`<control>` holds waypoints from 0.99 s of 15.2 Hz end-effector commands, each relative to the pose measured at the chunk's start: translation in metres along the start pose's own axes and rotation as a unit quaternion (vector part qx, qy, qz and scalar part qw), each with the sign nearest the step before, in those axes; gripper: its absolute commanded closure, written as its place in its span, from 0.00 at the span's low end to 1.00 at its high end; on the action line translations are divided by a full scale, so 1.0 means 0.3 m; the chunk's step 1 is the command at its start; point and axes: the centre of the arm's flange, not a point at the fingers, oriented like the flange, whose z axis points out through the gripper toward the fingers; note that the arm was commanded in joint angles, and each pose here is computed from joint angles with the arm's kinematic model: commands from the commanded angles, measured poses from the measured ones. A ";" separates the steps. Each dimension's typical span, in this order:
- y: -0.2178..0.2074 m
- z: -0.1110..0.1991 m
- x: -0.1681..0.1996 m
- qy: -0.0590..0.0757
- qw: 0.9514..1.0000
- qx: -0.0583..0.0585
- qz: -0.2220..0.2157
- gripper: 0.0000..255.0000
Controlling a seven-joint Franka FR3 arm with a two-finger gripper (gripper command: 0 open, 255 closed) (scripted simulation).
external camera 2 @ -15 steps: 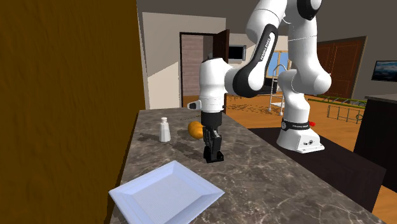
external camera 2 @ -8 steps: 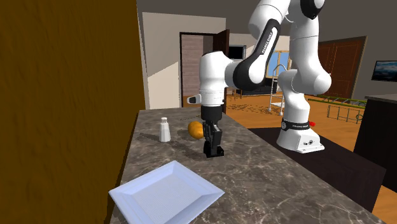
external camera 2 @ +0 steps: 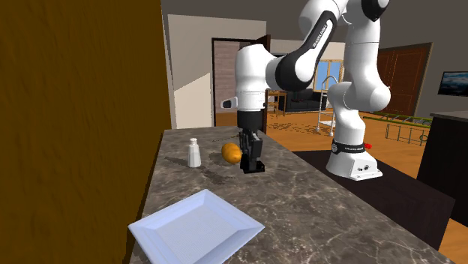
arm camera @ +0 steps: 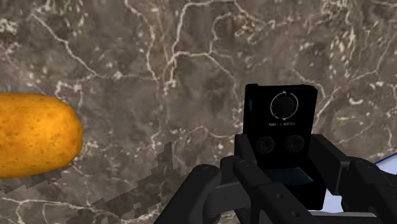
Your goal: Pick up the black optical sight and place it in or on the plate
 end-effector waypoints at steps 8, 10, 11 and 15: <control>-0.089 -0.082 0.108 0.000 1.000 0.000 0.000 1.00; -0.143 -0.074 0.177 0.000 1.000 0.000 0.000 1.00; -0.169 -0.071 0.212 0.000 1.000 0.000 0.000 1.00; -0.276 -0.056 0.351 0.000 1.000 0.000 0.000 1.00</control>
